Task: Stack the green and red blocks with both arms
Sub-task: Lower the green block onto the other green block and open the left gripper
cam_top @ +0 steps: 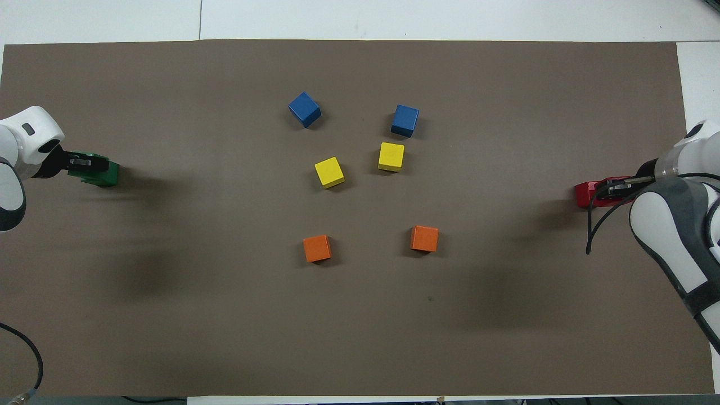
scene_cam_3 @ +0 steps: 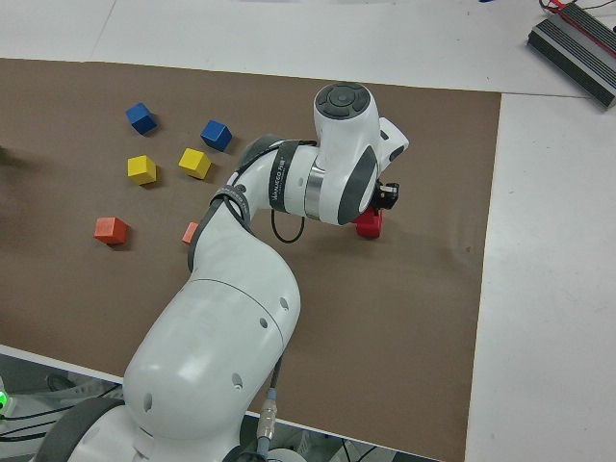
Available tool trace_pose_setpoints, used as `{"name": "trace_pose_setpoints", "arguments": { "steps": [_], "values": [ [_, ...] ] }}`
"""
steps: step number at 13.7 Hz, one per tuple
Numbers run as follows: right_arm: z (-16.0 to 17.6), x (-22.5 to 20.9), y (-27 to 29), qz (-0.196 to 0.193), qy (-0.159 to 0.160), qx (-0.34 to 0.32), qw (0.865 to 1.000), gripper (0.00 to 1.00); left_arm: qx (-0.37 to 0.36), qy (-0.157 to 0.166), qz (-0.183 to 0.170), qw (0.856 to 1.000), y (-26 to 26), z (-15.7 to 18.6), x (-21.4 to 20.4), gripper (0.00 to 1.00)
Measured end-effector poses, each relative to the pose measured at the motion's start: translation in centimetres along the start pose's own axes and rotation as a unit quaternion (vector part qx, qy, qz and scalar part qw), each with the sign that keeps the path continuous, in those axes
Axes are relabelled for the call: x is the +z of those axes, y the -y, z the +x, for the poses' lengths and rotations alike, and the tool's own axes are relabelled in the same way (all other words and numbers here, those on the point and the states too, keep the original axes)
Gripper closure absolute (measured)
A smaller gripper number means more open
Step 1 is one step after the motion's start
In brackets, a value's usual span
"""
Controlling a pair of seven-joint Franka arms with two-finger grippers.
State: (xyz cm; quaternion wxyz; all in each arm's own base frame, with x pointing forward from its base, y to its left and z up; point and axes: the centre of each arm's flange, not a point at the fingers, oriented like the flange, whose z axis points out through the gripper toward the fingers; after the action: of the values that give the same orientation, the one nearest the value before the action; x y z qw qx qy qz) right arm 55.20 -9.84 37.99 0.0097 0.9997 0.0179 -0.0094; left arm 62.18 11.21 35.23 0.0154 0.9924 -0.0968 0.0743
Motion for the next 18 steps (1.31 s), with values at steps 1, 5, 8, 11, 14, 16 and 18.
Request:
{"name": "trace_pose_setpoints", "arguments": {
  "steps": [1, 5, 8, 11, 14, 16, 18],
  "values": [
    [-0.1, 0.3, 0.0, 0.0, 0.0, 0.0, 1.0, 0.46, 0.0, 0.0, 0.0, 1.0, 0.0, 0.0, -0.1, 0.45],
    [-0.2, 0.5, 0.1, 0.0, -0.001, -0.001, 1.0, 0.46, 0.0, -0.001, 0.001, 1.0, 0.0, 0.0, -0.2, 0.45],
    [0.0, 0.6, 0.1, -0.002, -0.014, -0.001, 1.0, 0.46, 0.0, -0.002, 0.001, 1.0, 0.0, 0.0, -0.2, 0.45],
    [0.0, 1.3, 0.1, -0.002, -0.015, -0.001, 1.0, 0.46, 0.0, -0.002, 0.001, 1.0, 0.0, 0.0, -0.3, 0.45],
    [0.1, 1.8, -0.5, -0.002, -0.02, 0.0, 1.0, 0.46, 0.0, -0.003, 0.002, 1.0, 0.0, 0.0, -0.3, 0.45],
    [0.1, 2.1, -0.7, -0.003, -0.021, -0.001, 1.0, 0.46, -0.001, -0.004, 0.002, 1.0, 0.1, 0.0, -0.3, 0.45],
    [0.3, 2.2, -0.8, -0.004, -0.027, 0.0, 1.0, 0.46, -0.001, -0.005, 0.003, 1.0, 0.1, 0.0, -0.3, 0.45]
  ]
}}
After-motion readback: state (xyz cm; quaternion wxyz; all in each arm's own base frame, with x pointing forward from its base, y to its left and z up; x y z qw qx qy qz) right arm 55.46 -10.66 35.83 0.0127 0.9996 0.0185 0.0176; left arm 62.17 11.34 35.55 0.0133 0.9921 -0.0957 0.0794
